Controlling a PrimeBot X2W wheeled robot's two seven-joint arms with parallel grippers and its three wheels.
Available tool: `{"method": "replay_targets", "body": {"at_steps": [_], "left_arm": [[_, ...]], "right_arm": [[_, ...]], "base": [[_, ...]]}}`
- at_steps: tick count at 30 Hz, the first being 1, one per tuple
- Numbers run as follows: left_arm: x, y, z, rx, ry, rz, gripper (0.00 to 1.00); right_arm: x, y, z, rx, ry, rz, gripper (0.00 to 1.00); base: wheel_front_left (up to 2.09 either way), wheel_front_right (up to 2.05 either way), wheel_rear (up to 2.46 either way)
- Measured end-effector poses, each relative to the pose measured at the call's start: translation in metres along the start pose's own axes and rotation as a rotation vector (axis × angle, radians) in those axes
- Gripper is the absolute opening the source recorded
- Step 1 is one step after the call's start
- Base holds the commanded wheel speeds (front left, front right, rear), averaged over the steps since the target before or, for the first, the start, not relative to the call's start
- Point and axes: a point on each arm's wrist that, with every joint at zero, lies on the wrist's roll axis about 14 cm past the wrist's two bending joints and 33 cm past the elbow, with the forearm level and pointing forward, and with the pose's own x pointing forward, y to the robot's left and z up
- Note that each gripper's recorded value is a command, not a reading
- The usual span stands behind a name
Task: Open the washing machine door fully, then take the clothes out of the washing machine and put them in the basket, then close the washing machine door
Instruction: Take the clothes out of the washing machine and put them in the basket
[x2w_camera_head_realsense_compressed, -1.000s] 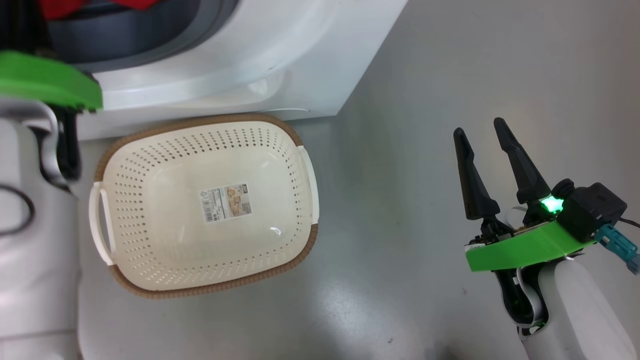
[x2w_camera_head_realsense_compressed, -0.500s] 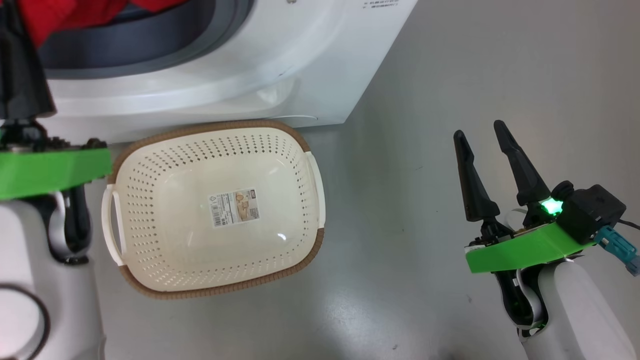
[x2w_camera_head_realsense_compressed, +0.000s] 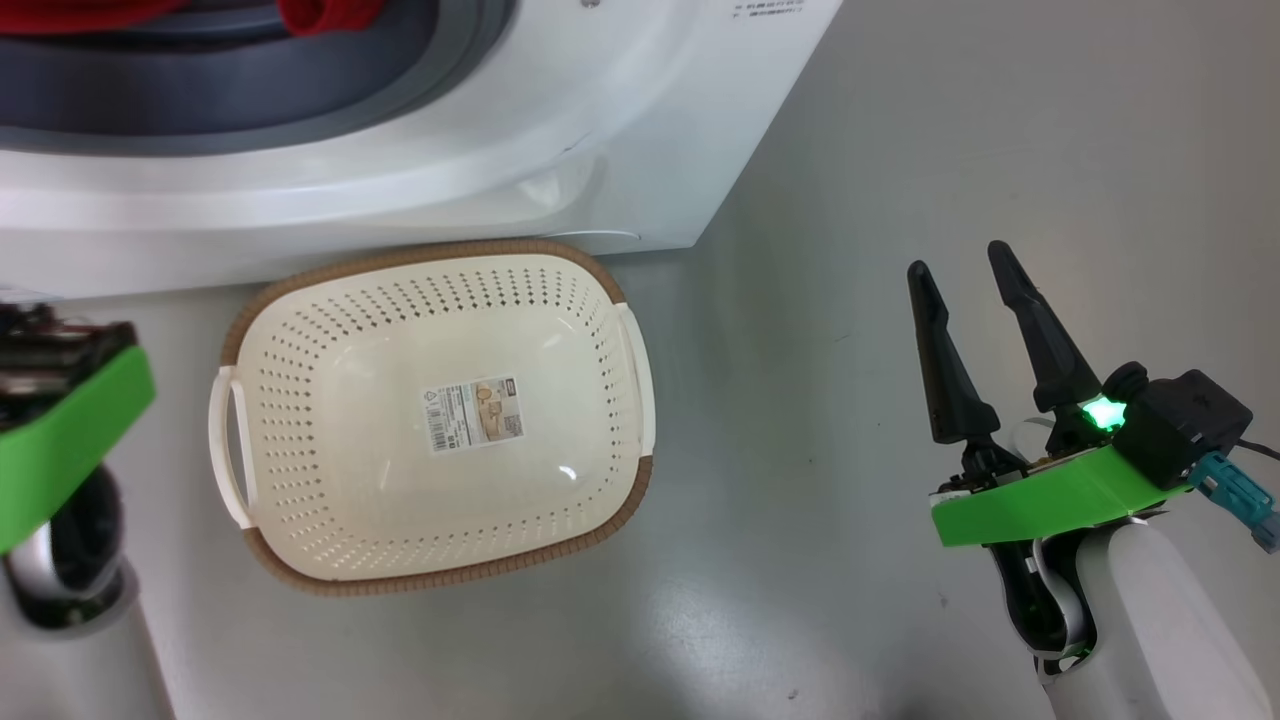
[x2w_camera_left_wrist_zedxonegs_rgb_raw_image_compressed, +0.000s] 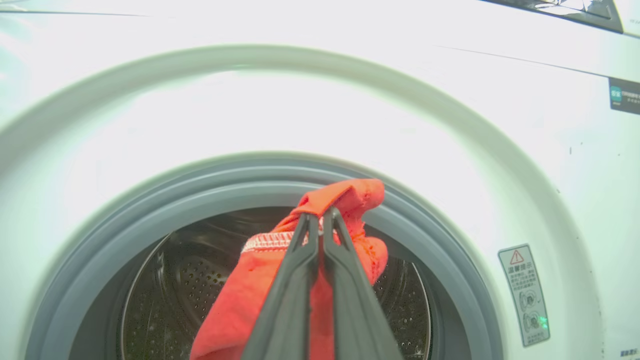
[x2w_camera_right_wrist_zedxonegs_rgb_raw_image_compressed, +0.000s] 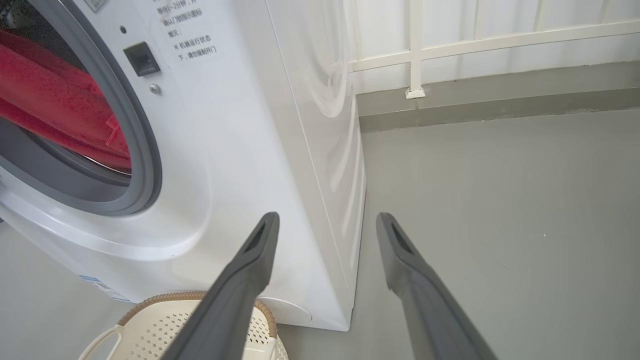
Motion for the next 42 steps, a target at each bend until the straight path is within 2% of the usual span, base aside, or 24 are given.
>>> {"method": "replay_targets", "body": {"at_steps": [7, 11, 16, 29, 38, 42], "left_arm": [[0.006, -0.003, 0.043, 0.015, -0.143, -0.011, 0.0], [0.004, -0.002, 0.042, 0.006, -0.139, -0.007, 0.0], [-0.017, 0.004, -0.006, -0.017, 0.025, 0.013, 0.0], [-0.112, -0.002, -0.15, -0.084, 0.548, 0.031, 0.0], [-0.193, -0.014, -0.225, -0.083, 0.875, 0.002, 0.0], [-0.207, -0.014, -0.248, -0.082, 0.955, -0.005, 0.0]], "right_arm": [[0.001, -0.001, -0.004, 0.001, 0.01, -0.002, 1.0], [0.001, -0.001, -0.005, 0.001, 0.012, -0.003, 1.0], [0.001, -0.001, -0.007, 0.002, 0.016, -0.002, 1.0], [0.004, -0.005, -0.021, 0.004, 0.046, -0.009, 1.0], [0.007, -0.011, -0.033, 0.004, 0.073, -0.02, 1.0], [0.011, -0.013, -0.037, 0.001, 0.076, -0.022, 1.0]], "base": [[0.0, 0.0, 0.0], [0.0, 0.0, 0.0], [0.0, 0.0, 0.0], [0.0, 0.0, 0.0], [0.0, 0.0, 0.0], [0.0, 0.0, 0.0]]}}
